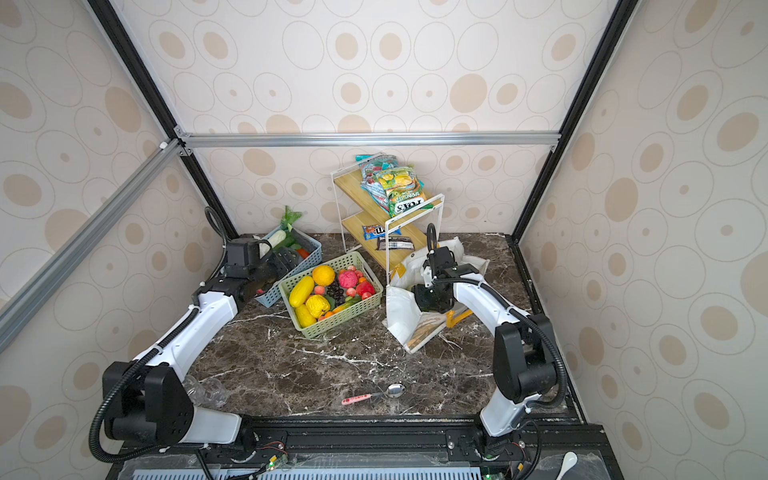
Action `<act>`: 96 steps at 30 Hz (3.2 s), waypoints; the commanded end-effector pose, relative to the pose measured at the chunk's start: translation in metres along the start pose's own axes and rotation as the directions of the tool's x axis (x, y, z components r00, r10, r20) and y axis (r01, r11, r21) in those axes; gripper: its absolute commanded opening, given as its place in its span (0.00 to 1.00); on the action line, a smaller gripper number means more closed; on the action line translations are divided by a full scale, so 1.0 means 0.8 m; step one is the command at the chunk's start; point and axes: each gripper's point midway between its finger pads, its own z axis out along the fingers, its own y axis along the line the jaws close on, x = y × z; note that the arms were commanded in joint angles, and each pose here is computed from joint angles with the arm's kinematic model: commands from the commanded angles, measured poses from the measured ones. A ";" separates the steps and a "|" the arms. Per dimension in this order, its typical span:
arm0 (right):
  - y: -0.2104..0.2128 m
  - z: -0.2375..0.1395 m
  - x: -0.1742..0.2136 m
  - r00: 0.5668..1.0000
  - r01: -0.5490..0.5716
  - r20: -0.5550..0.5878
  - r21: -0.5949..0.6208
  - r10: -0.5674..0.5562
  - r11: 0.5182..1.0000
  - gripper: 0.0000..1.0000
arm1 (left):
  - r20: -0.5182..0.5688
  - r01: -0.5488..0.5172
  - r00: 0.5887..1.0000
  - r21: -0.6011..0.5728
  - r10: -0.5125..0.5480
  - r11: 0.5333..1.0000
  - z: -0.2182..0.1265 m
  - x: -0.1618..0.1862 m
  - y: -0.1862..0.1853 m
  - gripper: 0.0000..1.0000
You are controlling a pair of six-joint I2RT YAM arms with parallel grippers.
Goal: Place the food into the grocery bag and tie it
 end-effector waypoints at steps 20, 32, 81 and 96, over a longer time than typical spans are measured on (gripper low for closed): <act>-0.013 -0.043 -0.024 0.993 -0.061 0.105 0.104 0.050 0.993 0.93 | 0.041 -0.075 0.996 -0.023 0.075 0.997 -0.002 -0.021 -0.006 0.89; -0.003 -0.115 -0.044 0.972 -0.036 0.233 0.133 0.004 0.990 0.94 | 0.036 -0.145 0.988 -0.166 0.153 0.975 0.006 -0.028 0.021 0.89; 0.045 -0.168 -0.053 0.922 0.007 0.388 0.026 -0.016 1.000 0.92 | -0.045 -0.209 0.974 -0.546 0.221 0.811 0.156 -0.127 0.154 0.82; 0.068 -0.145 -0.050 0.933 0.039 0.358 0.030 -0.048 0.999 0.92 | -0.095 -0.238 0.971 -0.494 0.220 0.836 0.203 -0.113 0.166 0.79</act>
